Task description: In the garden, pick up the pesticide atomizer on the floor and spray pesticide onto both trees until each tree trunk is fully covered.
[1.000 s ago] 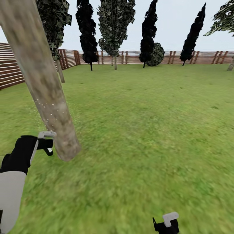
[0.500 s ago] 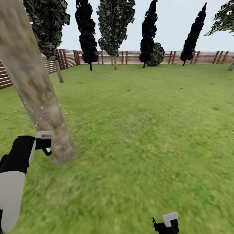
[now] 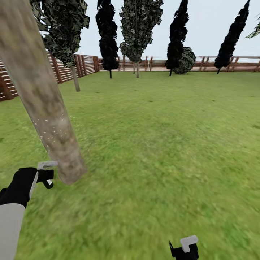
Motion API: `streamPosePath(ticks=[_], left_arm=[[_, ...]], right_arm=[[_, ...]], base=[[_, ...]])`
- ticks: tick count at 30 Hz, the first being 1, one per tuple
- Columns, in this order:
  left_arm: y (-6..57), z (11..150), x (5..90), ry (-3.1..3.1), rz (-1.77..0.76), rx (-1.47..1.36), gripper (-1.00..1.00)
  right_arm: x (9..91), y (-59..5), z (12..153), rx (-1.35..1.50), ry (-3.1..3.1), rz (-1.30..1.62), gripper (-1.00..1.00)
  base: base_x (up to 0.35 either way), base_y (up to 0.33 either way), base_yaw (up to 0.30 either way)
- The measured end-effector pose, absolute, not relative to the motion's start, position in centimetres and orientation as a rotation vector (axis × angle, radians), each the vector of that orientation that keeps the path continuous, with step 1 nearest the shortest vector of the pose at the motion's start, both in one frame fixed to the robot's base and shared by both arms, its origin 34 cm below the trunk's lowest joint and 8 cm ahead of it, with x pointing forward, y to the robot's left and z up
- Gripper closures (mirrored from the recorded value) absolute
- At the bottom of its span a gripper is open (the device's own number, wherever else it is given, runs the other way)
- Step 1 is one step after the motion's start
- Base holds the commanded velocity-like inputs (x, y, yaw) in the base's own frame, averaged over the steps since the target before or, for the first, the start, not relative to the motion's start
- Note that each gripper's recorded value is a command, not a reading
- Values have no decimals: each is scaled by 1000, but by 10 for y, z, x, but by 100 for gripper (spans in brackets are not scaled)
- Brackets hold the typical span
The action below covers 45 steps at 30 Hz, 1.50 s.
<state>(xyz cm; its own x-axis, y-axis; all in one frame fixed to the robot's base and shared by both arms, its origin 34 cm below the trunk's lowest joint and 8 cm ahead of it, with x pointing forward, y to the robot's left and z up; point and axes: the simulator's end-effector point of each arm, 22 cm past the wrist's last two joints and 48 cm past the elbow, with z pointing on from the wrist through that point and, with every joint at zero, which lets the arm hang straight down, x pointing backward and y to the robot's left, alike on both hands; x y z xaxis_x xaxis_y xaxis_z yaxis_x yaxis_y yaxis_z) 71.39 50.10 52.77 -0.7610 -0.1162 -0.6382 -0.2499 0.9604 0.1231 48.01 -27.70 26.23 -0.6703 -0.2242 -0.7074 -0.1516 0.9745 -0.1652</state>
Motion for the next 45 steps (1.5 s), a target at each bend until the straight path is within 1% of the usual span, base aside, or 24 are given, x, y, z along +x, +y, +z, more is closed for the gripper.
streamPosePath(ticks=[2, 4, 8, 10, 12, 18, 23, 36, 45], left_arm=[[528, 528, 708, 2346, 270, -320, 100], [530, 522, 706, 2284, 281, -290, 100], [512, 480, 690, 2328, 220, -261, 100], [483, 464, 690, 2367, 110, -199, 100], [471, 462, 691, 2377, 79, -156, 100], [468, 462, 692, 2379, 73, -147, 100], [465, 461, 693, 2377, 66, -150, 100], [468, 464, 693, 2372, 80, -159, 100], [466, 460, 692, 2383, 87, -154, 100]], right_arm=[[480, -277, 262, -261, 2316, -117, -100], [480, -277, 262, -260, 2316, -118, -100], [480, -277, 262, -260, 2316, -119, -100], [480, -277, 262, -260, 2317, -119, -100], [480, -277, 262, -261, 2317, -118, -100], [480, -277, 262, -261, 2316, -117, -100], [480, -275, 262, -261, 2317, -114, -100], [480, -277, 263, -260, 2315, -118, -100], [480, -274, 263, -260, 2315, -112, -100]], base=[[326, -1, 110], [117, 0, 25], [11, 0, 2], [1, 0, 0], [0, 0, 0], [234, 78, 0], [44, 10, 141], [0, -263, 34], [23, -271, 263]])
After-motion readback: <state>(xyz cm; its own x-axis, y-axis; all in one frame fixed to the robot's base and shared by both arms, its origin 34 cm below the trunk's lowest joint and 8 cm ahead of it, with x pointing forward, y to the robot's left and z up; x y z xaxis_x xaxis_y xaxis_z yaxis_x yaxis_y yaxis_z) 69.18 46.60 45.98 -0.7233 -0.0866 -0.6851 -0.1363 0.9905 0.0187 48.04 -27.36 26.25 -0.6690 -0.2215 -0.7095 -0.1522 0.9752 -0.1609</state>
